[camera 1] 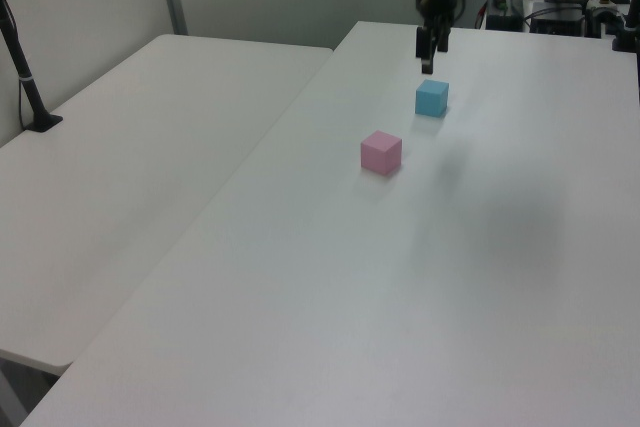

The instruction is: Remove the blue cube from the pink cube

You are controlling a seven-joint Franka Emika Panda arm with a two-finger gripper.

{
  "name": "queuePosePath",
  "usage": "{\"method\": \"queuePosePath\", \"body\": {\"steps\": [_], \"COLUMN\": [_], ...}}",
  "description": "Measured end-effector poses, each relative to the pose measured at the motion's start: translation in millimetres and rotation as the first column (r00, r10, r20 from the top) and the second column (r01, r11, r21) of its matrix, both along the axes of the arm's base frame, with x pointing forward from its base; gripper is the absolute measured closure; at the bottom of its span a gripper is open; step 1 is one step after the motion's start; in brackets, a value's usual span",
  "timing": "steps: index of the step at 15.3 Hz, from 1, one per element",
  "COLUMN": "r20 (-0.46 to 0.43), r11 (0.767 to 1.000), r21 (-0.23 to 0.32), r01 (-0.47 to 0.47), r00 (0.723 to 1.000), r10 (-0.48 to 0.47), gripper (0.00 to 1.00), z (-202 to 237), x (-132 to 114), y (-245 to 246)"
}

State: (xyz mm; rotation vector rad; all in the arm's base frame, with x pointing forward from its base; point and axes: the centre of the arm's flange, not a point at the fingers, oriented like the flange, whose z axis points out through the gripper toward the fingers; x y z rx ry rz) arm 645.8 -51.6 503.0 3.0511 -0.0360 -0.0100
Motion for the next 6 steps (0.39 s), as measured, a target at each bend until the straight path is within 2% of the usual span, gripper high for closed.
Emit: {"method": "queuePosePath", "body": {"steps": [3,6], "r20": [-0.007,0.005], "r11": [1.0,1.0], "r21": [0.013,0.019], "r01": [-0.026,-0.022], "r00": [1.0,1.0], "r10": [0.026,0.022], "gripper": [0.0,0.0], "z": [59,79], "x": [-33,-48], "y": [24,39]}}
